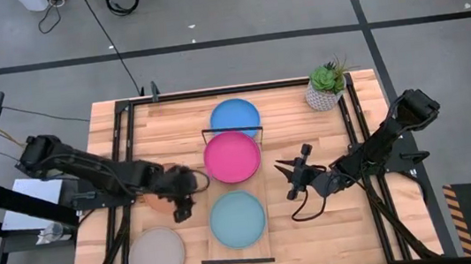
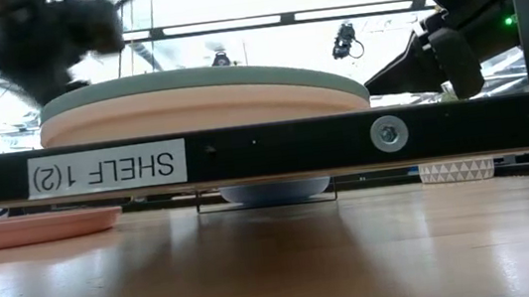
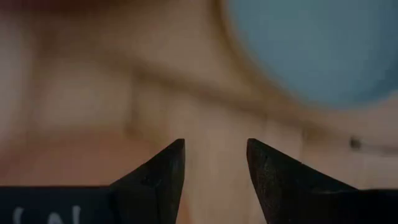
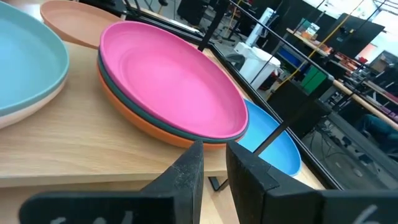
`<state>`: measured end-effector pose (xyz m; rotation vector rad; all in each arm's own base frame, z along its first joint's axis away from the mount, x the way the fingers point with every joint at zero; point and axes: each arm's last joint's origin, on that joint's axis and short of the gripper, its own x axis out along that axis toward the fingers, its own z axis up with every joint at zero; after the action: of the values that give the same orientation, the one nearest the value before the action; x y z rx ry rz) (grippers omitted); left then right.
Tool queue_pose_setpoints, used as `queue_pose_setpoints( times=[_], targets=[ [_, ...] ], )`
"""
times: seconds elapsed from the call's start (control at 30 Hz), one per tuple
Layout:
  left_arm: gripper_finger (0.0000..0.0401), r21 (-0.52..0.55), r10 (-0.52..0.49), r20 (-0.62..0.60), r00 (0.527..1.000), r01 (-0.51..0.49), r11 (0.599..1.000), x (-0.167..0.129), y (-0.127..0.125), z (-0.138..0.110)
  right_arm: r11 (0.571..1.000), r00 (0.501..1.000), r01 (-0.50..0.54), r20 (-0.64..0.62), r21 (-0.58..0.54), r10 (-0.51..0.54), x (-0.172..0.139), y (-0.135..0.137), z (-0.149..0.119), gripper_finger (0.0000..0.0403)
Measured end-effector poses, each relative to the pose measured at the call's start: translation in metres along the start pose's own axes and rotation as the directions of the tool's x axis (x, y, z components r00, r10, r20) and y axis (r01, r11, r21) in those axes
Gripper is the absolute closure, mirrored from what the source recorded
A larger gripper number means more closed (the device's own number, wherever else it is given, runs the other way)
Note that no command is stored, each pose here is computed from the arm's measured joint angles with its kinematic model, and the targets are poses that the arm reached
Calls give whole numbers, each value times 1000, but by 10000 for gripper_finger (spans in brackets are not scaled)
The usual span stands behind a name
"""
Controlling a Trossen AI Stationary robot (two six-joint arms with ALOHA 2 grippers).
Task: Place and stack plates onto a shelf
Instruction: Stack the brown plate on top of the light blue plate on the shelf
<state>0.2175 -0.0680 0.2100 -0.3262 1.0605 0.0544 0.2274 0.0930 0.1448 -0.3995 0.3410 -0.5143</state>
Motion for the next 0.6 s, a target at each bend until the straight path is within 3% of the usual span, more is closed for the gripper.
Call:
queue_pose_setpoints(
  times=[0.1, 0.6],
  targets=[
    [221, -31, 30, -126, 992, -34, 999, 8, -5, -14, 1000, 1000, 2, 4, -17, -1, 0, 0, 1, 328],
    [228, 15, 264, -209, 941, -267, 963, 60, -25, -43, 996, 998, 54, 26, -76, -52, 11, -9, 7, 328]
  ],
)
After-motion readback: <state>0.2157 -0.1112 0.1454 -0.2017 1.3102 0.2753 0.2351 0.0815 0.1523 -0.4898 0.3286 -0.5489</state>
